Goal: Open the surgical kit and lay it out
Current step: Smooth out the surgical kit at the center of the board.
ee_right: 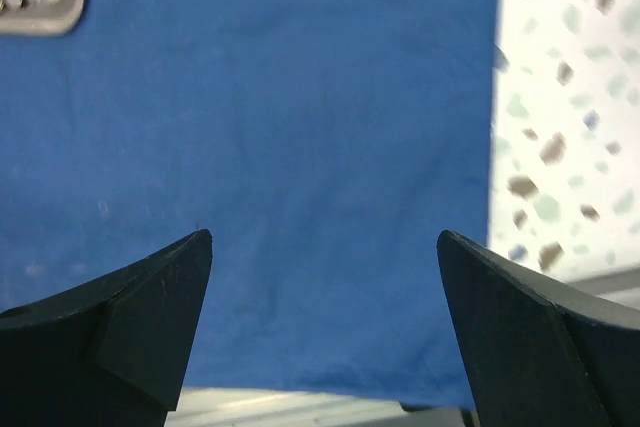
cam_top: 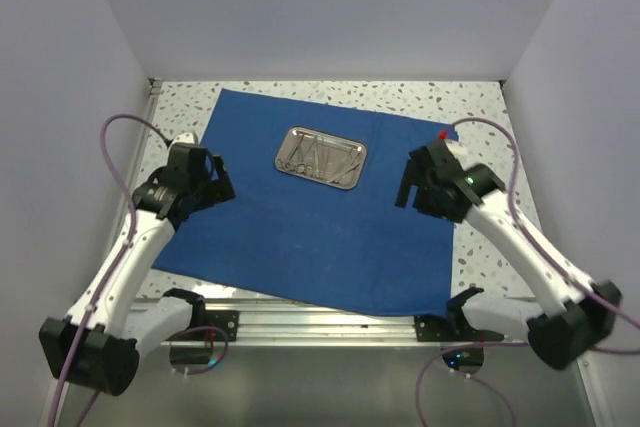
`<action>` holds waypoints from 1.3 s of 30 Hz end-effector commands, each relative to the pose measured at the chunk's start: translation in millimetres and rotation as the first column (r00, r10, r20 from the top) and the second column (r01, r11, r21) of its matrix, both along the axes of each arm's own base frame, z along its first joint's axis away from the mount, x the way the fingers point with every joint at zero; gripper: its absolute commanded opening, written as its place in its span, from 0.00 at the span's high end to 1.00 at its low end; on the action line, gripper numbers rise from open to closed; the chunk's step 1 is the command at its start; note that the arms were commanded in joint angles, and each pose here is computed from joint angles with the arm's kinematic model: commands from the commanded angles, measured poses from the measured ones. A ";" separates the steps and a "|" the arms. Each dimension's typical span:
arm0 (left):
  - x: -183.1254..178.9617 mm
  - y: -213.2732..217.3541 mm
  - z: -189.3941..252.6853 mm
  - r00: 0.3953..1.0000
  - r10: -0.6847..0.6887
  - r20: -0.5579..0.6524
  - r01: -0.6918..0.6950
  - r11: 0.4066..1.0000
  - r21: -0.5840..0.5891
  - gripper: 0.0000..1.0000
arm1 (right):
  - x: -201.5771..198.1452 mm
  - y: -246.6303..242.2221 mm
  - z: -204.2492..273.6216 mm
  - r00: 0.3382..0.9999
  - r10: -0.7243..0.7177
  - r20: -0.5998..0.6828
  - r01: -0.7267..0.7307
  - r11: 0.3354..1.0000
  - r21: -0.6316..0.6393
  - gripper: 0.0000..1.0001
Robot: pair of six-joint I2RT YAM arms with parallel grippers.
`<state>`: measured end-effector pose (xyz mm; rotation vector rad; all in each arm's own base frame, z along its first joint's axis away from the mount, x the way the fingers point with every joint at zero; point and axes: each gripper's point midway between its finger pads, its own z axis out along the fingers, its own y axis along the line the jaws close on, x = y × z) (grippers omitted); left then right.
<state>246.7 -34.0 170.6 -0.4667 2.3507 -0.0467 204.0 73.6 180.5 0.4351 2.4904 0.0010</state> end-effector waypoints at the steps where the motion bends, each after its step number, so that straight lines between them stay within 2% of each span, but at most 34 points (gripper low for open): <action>1: 56.9 2.0 21.7 0.993 -0.072 0.092 0.060 0.990 0.124 0.00 | 84.8 26.8 -20.1 0.997 0.065 -0.031 -0.066 0.998 -0.010 0.01; 2: 67.4 1.0 22.0 0.993 -0.081 0.090 0.068 0.988 0.139 0.00 | 97.1 32.5 -25.7 0.996 0.072 -0.050 -0.069 0.996 0.060 0.02; 4: 98.1 2.0 16.8 0.994 -0.089 0.065 0.076 0.981 0.181 0.00 | 140.6 9.7 -31.6 0.999 -0.030 -0.019 0.032 0.992 0.121 0.02; 5: 108.8 3.6 14.2 0.995 -0.086 0.057 0.074 0.979 0.189 0.00 | 155.0 5.9 -53.8 0.996 -0.047 -0.075 0.057 0.988 0.141 0.02; 7: 139.2 12.6 5.8 0.998 -0.058 0.037 0.049 0.978 0.201 0.00 | 192.2 -19.8 -56.2 0.992 -0.105 -0.066 0.112 0.987 0.118 0.02; 8: 150.2 16.8 4.6 0.998 -0.046 0.038 0.038 0.979 0.200 0.00 | 203.3 -33.4 -84.9 0.984 -0.115 -0.140 0.124 0.990 0.062 0.02; 10: 177.2 32.4 -3.3 1.000 -0.005 0.024 0.001 0.983 0.186 0.00 | 230.6 -52.2 -74.2 0.981 -0.153 -0.120 0.153 0.988 -0.010 0.02; 12: 204.7 50.4 -9.7 0.999 0.036 0.037 -0.042 0.985 0.167 0.00 | 248.6 -70.9 -86.0 0.969 -0.198 -0.150 0.199 0.980 -0.007 0.02; 17: 257.2 60.8 -31.1 0.999 0.007 0.043 -0.013 0.989 0.148 0.01 | 263.7 -101.5 -108.8 0.936 -0.299 -0.188 0.310 0.950 0.031 0.02; 18: 272.5 76.5 -37.2 0.999 0.031 0.040 -0.037 0.988 0.148 0.01 | 266.3 -105.1 -107.0 0.936 -0.300 -0.185 0.308 0.951 0.015 0.02; 21: 299.9 88.7 -54.6 0.999 0.028 0.029 -0.031 0.991 0.132 0.02 | 266.2 -124.1 -111.6 0.921 -0.345 -0.180 0.341 0.939 -0.049 0.02; 26: 331.2 105.4 -84.1 0.997 0.062 0.049 -0.063 0.998 0.015 0.04 | 267.2 -138.5 -107.3 0.915 -0.378 -0.140 0.369 0.925 -0.089 0.02; 30: 346.0 105.6 -117.5 0.997 0.054 0.051 -0.052 0.998 -0.039 0.05 | 269.7 -142.4 -113.6 0.915 -0.376 -0.148 0.361 0.925 -0.115 0.02; 34: 357.7 85.3 -133.8 0.999 -0.004 0.051 0.011 0.992 -0.128 0.11 | 274.8 -144.3 -127.8 0.910 -0.386 -0.153 0.370 0.921 -0.120 0.02; 39: 350.0 72.7 -150.4 0.998 -0.058 0.010 0.059 0.987 -0.152 0.18 | 281.1 -132.4 -160.0 0.907 -0.378 -0.187 0.375 0.926 -0.052 0.08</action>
